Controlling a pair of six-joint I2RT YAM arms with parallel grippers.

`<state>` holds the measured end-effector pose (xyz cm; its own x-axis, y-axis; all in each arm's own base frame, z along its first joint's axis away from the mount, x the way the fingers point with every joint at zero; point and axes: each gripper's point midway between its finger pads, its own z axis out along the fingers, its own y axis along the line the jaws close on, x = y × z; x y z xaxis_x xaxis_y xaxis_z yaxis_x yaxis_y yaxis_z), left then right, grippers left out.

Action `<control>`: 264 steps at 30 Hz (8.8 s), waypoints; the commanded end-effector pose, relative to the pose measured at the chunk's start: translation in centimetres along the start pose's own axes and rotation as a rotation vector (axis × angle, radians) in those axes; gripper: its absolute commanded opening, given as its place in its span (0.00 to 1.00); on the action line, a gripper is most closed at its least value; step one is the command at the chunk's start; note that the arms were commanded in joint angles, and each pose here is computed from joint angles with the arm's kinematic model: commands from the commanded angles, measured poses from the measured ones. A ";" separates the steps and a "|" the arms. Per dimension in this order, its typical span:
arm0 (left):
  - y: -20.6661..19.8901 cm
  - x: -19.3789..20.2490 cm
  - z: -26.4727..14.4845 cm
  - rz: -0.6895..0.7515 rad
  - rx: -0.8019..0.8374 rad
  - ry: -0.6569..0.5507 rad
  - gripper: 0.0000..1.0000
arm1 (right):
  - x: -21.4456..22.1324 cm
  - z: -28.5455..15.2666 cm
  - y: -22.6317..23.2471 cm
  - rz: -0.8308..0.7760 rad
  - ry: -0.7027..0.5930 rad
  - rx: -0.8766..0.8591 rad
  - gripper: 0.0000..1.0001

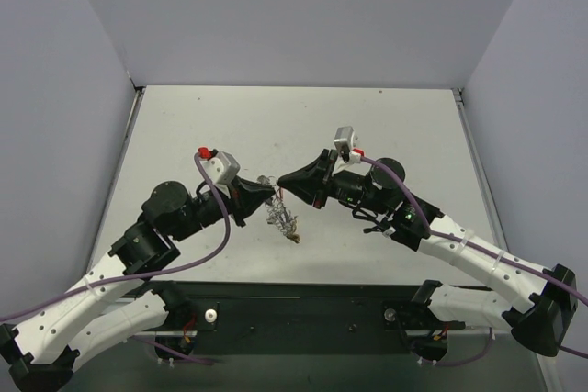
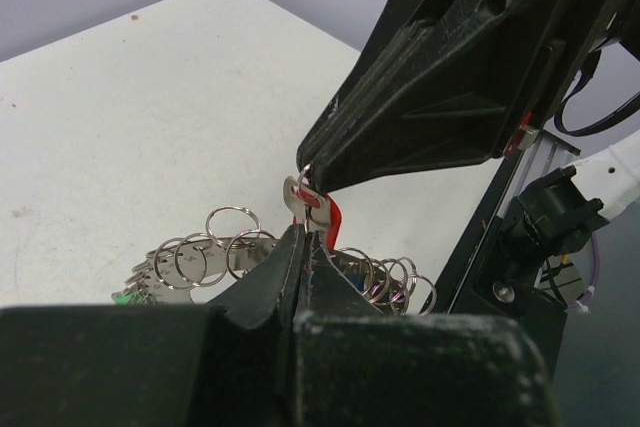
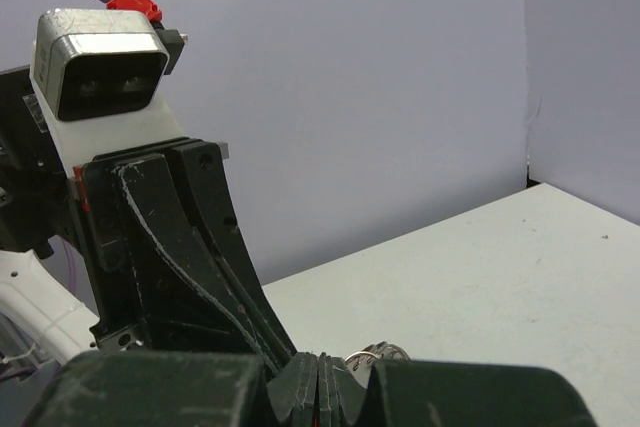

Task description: Put the keys on the keyring

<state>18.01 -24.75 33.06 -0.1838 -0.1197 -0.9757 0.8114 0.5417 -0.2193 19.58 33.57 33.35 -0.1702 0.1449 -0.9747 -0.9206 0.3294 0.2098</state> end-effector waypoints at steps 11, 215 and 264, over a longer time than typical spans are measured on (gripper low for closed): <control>-1.2 -4.1 -1.1 0.033 0.041 -0.173 0.00 | -3.5 0.2 0.8 -0.018 -0.110 -0.023 0.00; -6.8 -6.8 -3.6 0.153 0.298 -0.475 0.00 | -2.0 -1.2 2.7 0.089 -0.018 -0.155 0.00; -9.4 -8.2 -2.9 0.149 0.442 -0.514 0.00 | -5.6 -5.7 7.3 -0.063 -0.034 -0.423 0.45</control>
<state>12.08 -27.75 37.07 0.0647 -0.3651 -0.9287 0.9690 0.2452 -0.0289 13.10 29.76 37.85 -0.1805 0.1482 -0.9724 -0.9826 0.0170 0.1850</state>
